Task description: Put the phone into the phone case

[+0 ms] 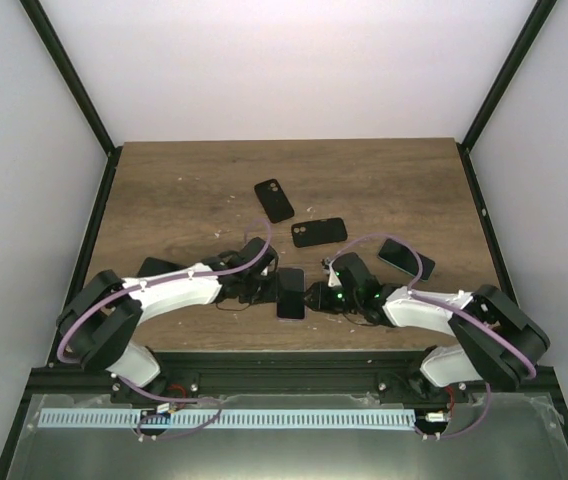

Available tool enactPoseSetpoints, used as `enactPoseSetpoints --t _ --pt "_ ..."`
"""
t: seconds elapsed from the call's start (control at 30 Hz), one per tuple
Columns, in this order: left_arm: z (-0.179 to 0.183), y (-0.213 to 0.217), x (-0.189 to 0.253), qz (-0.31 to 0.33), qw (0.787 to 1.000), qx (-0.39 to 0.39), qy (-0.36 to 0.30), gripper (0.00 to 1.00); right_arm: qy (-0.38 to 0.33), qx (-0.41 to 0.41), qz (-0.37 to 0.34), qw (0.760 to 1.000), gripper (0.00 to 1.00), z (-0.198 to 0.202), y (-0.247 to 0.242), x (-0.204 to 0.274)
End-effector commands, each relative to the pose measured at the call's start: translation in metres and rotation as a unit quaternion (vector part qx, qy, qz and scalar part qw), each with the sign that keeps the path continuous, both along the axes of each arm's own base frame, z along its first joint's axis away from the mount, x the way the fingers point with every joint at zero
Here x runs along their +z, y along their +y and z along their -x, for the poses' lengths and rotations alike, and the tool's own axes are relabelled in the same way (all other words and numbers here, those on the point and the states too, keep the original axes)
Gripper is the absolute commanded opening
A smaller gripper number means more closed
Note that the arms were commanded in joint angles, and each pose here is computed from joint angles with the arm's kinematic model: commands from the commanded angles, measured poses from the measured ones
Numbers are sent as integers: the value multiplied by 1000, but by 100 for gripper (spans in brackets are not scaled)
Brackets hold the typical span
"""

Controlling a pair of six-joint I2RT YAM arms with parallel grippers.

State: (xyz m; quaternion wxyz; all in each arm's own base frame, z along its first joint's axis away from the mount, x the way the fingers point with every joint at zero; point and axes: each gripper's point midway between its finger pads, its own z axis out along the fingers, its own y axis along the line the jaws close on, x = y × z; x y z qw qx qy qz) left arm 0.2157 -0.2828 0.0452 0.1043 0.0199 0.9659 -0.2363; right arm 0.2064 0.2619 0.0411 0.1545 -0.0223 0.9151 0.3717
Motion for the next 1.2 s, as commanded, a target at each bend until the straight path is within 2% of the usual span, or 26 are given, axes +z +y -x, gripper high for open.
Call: enactPoseSetpoints --t 0.0,0.13,0.4,0.57,0.87,1.0,1.1,1.17 --pt "-2 4 15 11 1000 9 -14 35 5 27 -12 1000 29 8 8 12" --pt "5 7 7 11 1000 4 -2 35 26 39 -15 999 29 19 11 5" --pt "17 5 -8 16 1000 -12 19 33 42 41 35 998 29 30 12 -15" --pt "22 -2 -16 17 999 -22 27 28 57 31 90 994 20 37 3 -39" --pt "26 -5 -22 16 999 -20 34 19 55 13 118 991 10 36 -10 -54" --pt "25 -8 -14 31 999 -15 32 18 49 8 121 991 7 34 -12 -55" --pt "22 -9 -8 51 998 -4 35 25 32 6 115 993 6 29 -10 -48" --pt "16 -1 -3 46 999 8 25 29 14 2 98 995 12 24 -6 -34"
